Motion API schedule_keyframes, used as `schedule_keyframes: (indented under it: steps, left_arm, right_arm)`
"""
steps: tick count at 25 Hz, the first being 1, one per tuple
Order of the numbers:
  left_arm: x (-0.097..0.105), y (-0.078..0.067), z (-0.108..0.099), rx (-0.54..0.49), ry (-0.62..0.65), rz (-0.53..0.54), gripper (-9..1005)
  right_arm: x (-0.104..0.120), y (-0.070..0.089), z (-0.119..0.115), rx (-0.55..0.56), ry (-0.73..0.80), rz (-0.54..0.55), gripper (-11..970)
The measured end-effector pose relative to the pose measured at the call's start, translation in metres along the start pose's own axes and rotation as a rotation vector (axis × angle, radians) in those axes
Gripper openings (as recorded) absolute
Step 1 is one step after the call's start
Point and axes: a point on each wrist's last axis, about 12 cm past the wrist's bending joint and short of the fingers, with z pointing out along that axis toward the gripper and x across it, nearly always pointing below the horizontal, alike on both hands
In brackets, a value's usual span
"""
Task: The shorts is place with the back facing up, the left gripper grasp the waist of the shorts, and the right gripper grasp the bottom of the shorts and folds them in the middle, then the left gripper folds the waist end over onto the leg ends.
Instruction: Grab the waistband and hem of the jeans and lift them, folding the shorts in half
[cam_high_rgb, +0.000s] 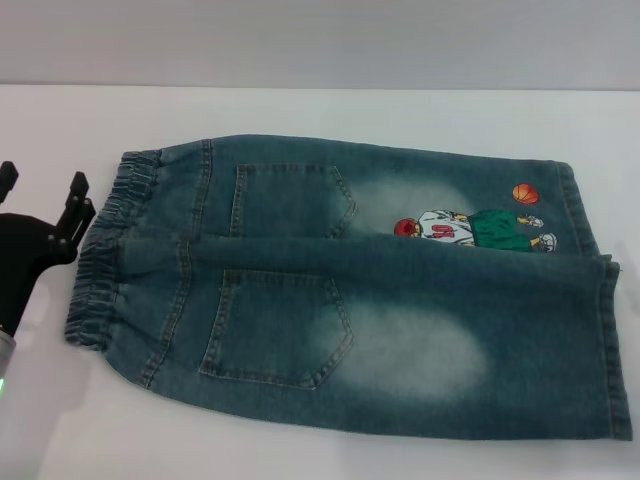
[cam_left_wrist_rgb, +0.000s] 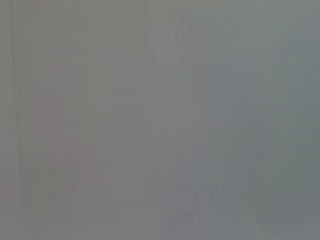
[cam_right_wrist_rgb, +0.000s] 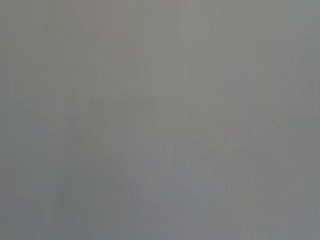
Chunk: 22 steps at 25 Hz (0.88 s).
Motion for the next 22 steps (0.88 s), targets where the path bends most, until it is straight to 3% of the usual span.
schedule_keyframes:
  steps: [15, 22]
  left_arm:
    - [0.000, 0.000, 0.001, 0.001, -0.001, 0.000, 769]
    - [-0.001, -0.003, 0.001, 0.017, 0.005, -0.009, 768]
  right_arm:
    - [0.000, 0.000, -0.002, 0.003, 0.002, 0.001, 659]
    - [0.004, 0.007, 0.009, -0.059, 0.044, 0.054, 659]
